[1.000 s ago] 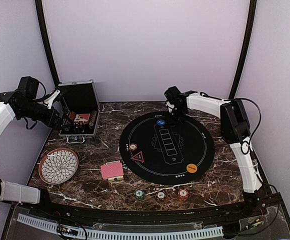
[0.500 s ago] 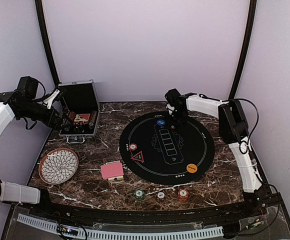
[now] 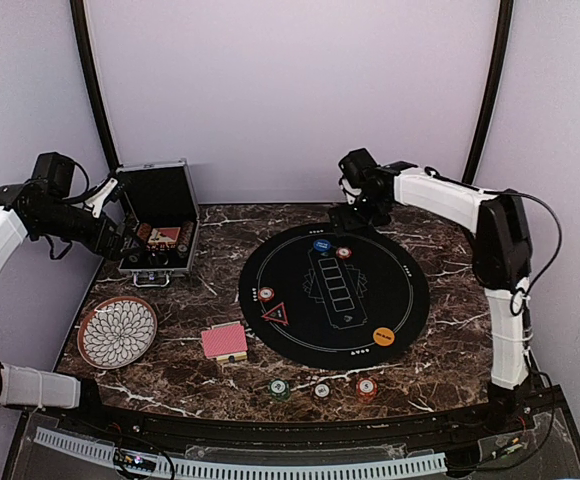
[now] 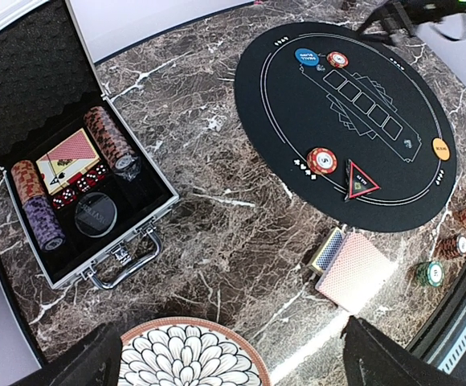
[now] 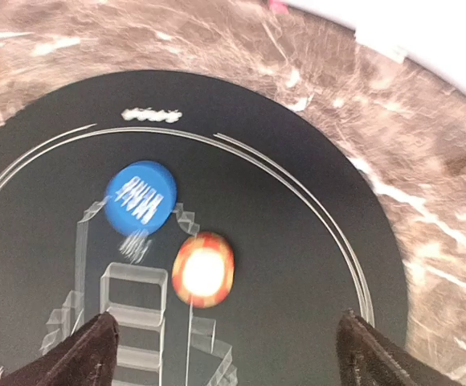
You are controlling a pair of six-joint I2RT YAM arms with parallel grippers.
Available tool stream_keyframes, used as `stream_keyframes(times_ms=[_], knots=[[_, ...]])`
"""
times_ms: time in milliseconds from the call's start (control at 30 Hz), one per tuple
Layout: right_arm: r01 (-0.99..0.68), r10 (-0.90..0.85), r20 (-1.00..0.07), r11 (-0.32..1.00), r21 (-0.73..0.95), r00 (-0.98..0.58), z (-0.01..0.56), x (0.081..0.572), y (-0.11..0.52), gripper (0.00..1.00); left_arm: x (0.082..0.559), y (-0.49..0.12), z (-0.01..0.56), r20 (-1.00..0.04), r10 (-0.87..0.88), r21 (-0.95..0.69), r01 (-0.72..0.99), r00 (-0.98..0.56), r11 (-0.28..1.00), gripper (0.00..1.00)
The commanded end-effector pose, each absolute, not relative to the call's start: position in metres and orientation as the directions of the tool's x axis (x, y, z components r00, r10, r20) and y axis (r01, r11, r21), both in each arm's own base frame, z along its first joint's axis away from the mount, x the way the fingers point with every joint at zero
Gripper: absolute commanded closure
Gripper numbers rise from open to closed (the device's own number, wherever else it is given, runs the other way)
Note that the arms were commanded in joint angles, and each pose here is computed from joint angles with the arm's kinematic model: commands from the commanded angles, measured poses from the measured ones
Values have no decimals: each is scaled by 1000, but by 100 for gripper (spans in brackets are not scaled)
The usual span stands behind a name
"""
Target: Distribute texas hold em gaming equipment
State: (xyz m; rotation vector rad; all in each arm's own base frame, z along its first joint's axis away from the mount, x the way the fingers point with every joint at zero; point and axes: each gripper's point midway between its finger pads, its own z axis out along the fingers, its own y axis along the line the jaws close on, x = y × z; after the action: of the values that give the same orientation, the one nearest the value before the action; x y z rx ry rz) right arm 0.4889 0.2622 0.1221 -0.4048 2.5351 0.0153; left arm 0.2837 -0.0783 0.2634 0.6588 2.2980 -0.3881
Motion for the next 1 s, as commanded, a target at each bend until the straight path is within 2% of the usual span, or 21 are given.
stream_keyframes(times_ms=[0, 100, 233, 400, 700, 967], knots=[[-354, -318, -620, 933, -70, -717, 187, 426, 279, 2, 276, -77, 274, -722, 358, -61, 569, -592, 820, 1], [-422, -356, -583, 906, -26, -730, 177, 362, 283, 2, 274, -79, 271, -721, 363, -68, 581, -590, 811, 1], [-507, -454, -470, 862, -16, -757, 149, 269, 280, 1, 275, -80, 268, -714, 363, -75, 581, -598, 810, 1], [-504, -477, -354, 864, -17, -805, 115, 189, 256, 1, 278, -80, 268, -710, 357, -87, 579, -607, 811, 1], [-564, -529, -270, 823, 66, -804, 85, 127, 267, 2, 281, -79, 267, -706, 353, -89, 571, -614, 816, 1], [-608, -575, -224, 783, 127, -787, 61, 104, 276, 12, 281, -79, 265, -703, 358, -87, 574, -615, 814, 1]])
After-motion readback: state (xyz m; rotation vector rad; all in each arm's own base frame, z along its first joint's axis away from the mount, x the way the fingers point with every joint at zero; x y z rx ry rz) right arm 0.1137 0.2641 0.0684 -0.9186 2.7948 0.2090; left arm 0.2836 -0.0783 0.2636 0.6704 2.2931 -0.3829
